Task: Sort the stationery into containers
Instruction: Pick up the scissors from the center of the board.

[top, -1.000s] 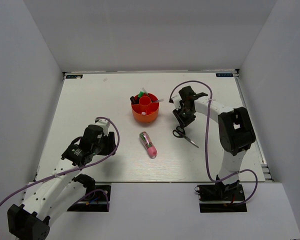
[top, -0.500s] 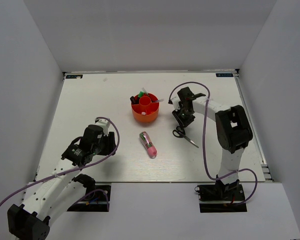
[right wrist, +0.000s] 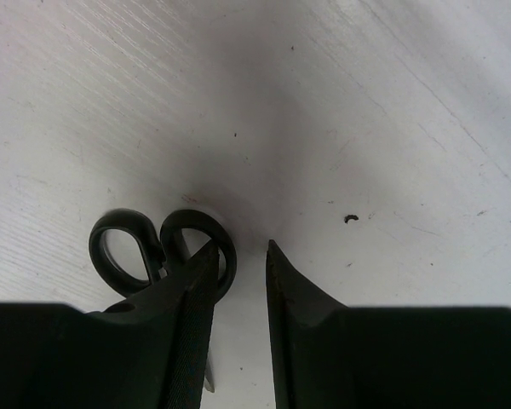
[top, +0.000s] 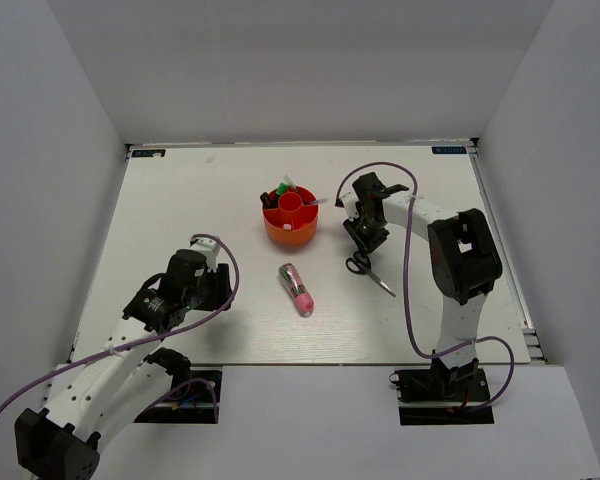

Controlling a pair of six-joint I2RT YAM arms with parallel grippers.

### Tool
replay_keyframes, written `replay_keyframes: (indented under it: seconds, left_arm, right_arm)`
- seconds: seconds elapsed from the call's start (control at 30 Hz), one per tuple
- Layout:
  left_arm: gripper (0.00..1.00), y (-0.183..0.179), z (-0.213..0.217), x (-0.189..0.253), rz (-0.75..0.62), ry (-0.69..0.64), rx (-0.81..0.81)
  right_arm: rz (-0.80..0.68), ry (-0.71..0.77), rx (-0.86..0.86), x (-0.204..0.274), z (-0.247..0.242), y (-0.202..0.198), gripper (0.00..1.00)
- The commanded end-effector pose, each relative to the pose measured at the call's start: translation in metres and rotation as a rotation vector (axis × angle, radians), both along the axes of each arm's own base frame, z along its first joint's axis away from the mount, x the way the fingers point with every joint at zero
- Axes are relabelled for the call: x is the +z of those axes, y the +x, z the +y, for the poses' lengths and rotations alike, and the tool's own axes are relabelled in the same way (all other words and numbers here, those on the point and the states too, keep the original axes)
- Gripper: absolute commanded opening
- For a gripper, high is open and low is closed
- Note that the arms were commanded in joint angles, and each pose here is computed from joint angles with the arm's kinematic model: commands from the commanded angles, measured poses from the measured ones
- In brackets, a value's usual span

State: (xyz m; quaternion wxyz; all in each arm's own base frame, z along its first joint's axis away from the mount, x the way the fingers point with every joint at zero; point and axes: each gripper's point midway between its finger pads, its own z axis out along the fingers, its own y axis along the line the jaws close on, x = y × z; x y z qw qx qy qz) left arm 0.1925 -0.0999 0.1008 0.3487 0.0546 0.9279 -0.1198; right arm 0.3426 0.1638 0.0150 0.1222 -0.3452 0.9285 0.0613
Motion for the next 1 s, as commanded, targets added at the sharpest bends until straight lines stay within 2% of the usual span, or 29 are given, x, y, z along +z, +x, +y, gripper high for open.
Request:
replay_keyframes:
  seconds: [0.0, 0.4, 0.73, 0.97]
  left_arm:
    - [0.65, 0.001, -0.001, 0.005, -0.015, -0.013, -0.004]
    - [0.65, 0.000, -0.001, 0.006, -0.018, -0.014, -0.007]
    - [0.65, 0.000, -0.001, 0.006, -0.022, -0.014, -0.004]
    - [0.65, 0.001, -0.001, 0.007, -0.024, -0.016, -0.003]
  right_arm:
    - [0.066, -0.070, 0.003, -0.028, -0.013, -0.012, 0.33]
    - [0.072, -0.176, -0.014, -0.045, -0.034, -0.021, 0.29]
    - [0.108, -0.162, -0.023, -0.051, -0.033, -0.029, 0.24]
    - [0.108, -0.160, -0.026, -0.053, -0.032, -0.029, 0.15]
